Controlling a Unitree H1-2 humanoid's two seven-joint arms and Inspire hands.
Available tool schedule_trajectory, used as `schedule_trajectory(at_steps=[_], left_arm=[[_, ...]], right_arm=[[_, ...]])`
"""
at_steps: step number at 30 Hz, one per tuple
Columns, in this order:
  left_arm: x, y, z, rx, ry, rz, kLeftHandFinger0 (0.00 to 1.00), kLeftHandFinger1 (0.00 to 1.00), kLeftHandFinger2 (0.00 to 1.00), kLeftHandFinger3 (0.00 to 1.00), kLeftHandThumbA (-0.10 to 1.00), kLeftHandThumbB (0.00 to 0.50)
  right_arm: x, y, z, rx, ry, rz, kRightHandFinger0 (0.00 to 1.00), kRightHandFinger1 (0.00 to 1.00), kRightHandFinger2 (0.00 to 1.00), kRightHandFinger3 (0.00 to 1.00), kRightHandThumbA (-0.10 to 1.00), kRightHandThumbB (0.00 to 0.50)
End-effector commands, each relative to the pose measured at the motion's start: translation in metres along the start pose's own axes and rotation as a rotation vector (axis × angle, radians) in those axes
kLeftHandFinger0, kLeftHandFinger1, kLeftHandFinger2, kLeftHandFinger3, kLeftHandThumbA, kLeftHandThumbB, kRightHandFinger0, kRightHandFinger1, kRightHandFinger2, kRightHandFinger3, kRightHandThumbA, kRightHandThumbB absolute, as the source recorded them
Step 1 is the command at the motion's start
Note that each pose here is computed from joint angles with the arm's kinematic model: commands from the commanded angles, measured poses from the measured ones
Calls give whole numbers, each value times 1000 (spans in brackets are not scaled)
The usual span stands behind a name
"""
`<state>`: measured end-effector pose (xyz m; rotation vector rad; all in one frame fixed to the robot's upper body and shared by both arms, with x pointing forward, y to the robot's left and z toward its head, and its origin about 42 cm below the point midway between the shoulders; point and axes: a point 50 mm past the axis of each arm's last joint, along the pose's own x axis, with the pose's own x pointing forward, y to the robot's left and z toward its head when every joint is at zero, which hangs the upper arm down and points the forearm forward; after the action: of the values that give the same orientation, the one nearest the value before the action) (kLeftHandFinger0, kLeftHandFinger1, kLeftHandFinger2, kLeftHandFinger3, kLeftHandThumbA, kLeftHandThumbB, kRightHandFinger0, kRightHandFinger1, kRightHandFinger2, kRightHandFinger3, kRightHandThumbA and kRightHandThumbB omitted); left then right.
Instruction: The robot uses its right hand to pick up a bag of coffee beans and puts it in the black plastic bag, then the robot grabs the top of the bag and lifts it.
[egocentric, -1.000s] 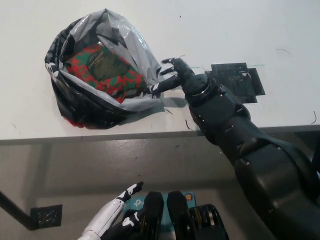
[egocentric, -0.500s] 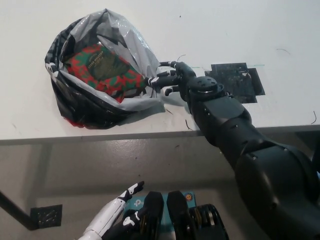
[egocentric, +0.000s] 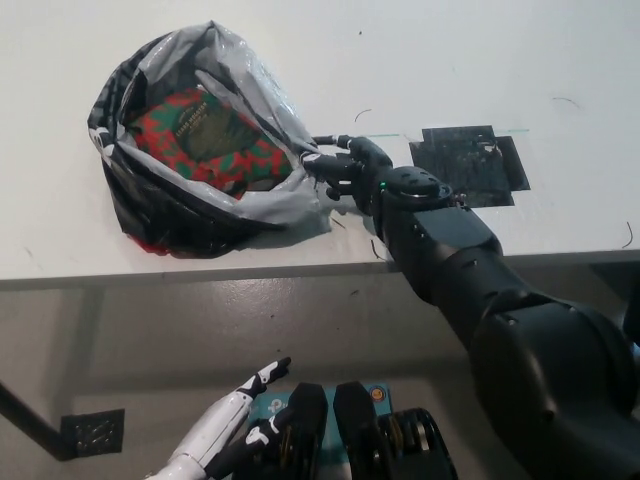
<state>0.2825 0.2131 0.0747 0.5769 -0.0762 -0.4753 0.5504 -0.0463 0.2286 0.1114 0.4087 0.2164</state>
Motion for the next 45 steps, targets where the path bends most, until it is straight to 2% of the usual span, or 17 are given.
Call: schedule_trajectory(at_steps=[1, 5, 6, 8, 9, 11, 12, 18, 22, 23, 27, 29, 34, 35, 38, 39, 45], left_arm=[[-1, 4, 5, 23, -47, -10, 1000, 1000, 1000, 1000, 1000, 207], [2, 5, 5, 11, -45, -15, 1000, 1000, 1000, 1000, 1000, 214], [1, 5, 5, 12, -44, -17, 1000, 1000, 1000, 1000, 1000, 211], [0, 4, 4, 16, -45, -19, 1000, 1000, 1000, 1000, 1000, 210], [-3, 3, 4, 18, -47, -18, 1000, 1000, 1000, 1000, 1000, 205], [-3, 3, 4, 19, -44, -18, 1000, 1000, 1000, 1000, 997, 206], [-1, 5, 4, 20, -38, -17, 1000, 1000, 1000, 1000, 1000, 224], [-2, 6, 5, 26, -34, -15, 1000, 1000, 1000, 1000, 1000, 209], [-4, 3, 2, 7, -19, -19, 1000, 1000, 1000, 1000, 1000, 221], [-3, 3, 2, 0, -17, -19, 1000, 1000, 1000, 1000, 994, 220], [-4, 3, 2, 10, -15, -14, 1000, 1000, 1000, 1000, 1000, 230], [-4, 3, 3, 20, -21, -19, 1000, 1000, 1000, 1000, 1000, 206], [0, 7, 5, 40, -25, -16, 1000, 994, 1000, 1000, 1000, 217], [0, 6, 5, 39, -28, -15, 995, 972, 1000, 1000, 1000, 202], [2, 5, 4, 39, -34, -18, 968, 947, 1000, 1000, 1000, 193], [4, 5, 5, 43, -42, -21, 972, 944, 997, 1000, 1000, 173], [8, 5, 7, 35, -38, -35, 986, 948, 988, 1000, 1000, 187]], right_arm=[[-3, 24, 30, 95, -51, 67, 0, 247, 678, 998, -100, 177], [-4, 28, 34, 165, -62, 70, 0, 237, 681, 1000, -100, 167], [-4, 29, 33, 193, -62, 69, 0, 195, 639, 1000, -100, 168], [-4, 30, 32, 250, -60, 69, 0, 215, 723, 1000, -100, 167], [-4, 32, 31, 296, -56, 75, 0, 240, 810, 1000, -100, 151], [-5, 34, 35, 383, -55, 98, 0, 236, 847, 999, -100, 139], [-5, 37, 41, 418, -60, 114, 0, 233, 869, 1000, -100, 119], [-11, 53, 67, 587, -80, 208, 0, 106, 728, 1000, -100, 98], [-19, 71, 97, 737, -80, 308, 0, 37, 612, 1000, -100, 150], [-21, 74, 103, 760, -85, 325, 0, 16, 587, 1000, -100, 148], [-30, 91, 132, 832, -107, 372, 0, 22, 590, 1000, -100, 144], [-35, 95, 144, 844, -110, 387, 0, 41, 621, 1000, -100, 125], [-48, 105, 179, 837, -121, 420, 0, 3, 564, 1000, -100, 118], [-51, 107, 186, 845, -131, 433, 0, 0, 583, 1000, -100, 94], [-56, 108, 198, 865, -156, 452, 0, 18, 636, 1000, -100, 88], [-59, 108, 206, 864, -177, 457, 0, 34, 656, 1000, -100, 89], [-69, 106, 230, 880, -222, 478, 0, 87, 731, 1000, -100, 65]])
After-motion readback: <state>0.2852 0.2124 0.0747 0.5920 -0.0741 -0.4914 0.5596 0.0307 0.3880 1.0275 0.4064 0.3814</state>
